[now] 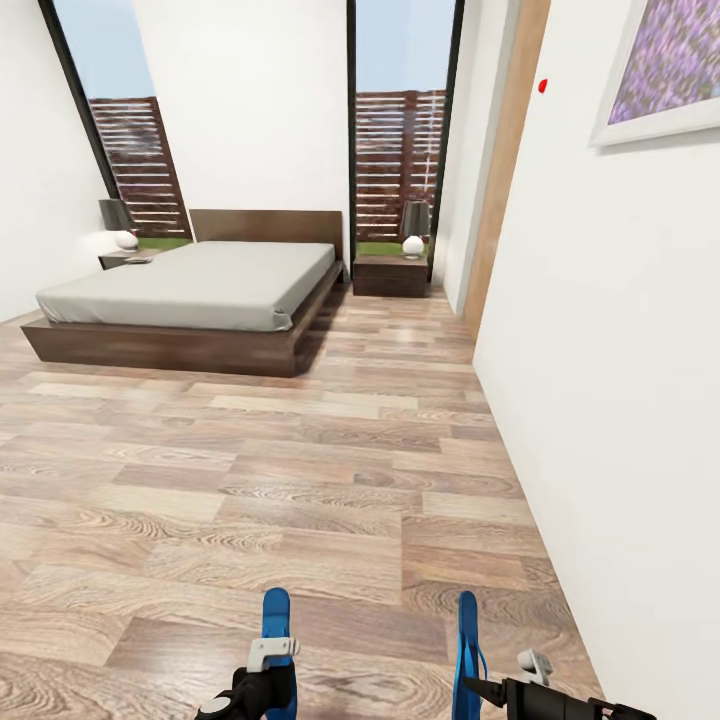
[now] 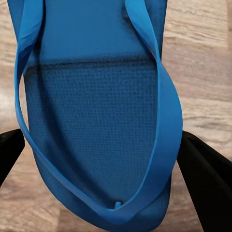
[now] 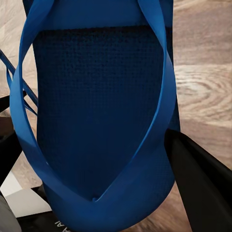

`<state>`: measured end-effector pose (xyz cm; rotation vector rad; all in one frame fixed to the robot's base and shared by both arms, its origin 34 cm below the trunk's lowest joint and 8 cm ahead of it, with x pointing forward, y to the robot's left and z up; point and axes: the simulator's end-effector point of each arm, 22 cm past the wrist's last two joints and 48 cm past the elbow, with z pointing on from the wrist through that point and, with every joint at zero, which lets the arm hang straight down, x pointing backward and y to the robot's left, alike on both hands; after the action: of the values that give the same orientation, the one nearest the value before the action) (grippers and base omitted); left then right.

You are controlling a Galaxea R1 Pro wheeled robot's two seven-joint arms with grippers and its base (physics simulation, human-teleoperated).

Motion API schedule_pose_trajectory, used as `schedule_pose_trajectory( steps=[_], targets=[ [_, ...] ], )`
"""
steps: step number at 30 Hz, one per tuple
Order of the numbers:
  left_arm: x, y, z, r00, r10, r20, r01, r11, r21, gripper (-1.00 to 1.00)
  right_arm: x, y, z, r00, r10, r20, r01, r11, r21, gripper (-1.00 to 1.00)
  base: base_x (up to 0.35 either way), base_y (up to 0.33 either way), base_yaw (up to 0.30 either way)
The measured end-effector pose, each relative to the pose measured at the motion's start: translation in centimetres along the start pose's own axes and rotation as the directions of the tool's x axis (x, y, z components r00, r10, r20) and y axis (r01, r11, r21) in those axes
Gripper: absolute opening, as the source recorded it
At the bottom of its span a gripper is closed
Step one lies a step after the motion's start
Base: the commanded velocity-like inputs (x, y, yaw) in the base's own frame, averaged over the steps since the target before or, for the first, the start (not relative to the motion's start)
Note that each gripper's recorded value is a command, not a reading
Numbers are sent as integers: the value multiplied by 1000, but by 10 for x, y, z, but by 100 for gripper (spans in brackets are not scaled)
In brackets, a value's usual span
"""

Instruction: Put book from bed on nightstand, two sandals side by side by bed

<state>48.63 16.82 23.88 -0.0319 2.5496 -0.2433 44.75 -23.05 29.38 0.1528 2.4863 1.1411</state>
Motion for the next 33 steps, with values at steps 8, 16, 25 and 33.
schedule_pose_trajectory(
  steps=[8,16,25,33],
  targets=[
    [1,0,0,1000,0,-3,0,1000,0,-100,1,0,1,1000,2,-2,-2,1000,-1,-100,0,0,0],
    [-7,-2,-7,1000,-1,-4,1,1000,0,-100,-5,8,-4,1000,4,-2,-4,1000,-1,-100,0,0,0],
    [-22,-6,-20,1000,-1,-4,1,1000,1,-100,-15,22,-14,1000,4,-2,-4,1000,0,-100,0,0,0],
    [-35,-9,-33,1000,-1,-4,1,1000,1,-100,-25,35,-23,1000,5,-2,-5,1000,0,-100,0,0,0]
  ],
)
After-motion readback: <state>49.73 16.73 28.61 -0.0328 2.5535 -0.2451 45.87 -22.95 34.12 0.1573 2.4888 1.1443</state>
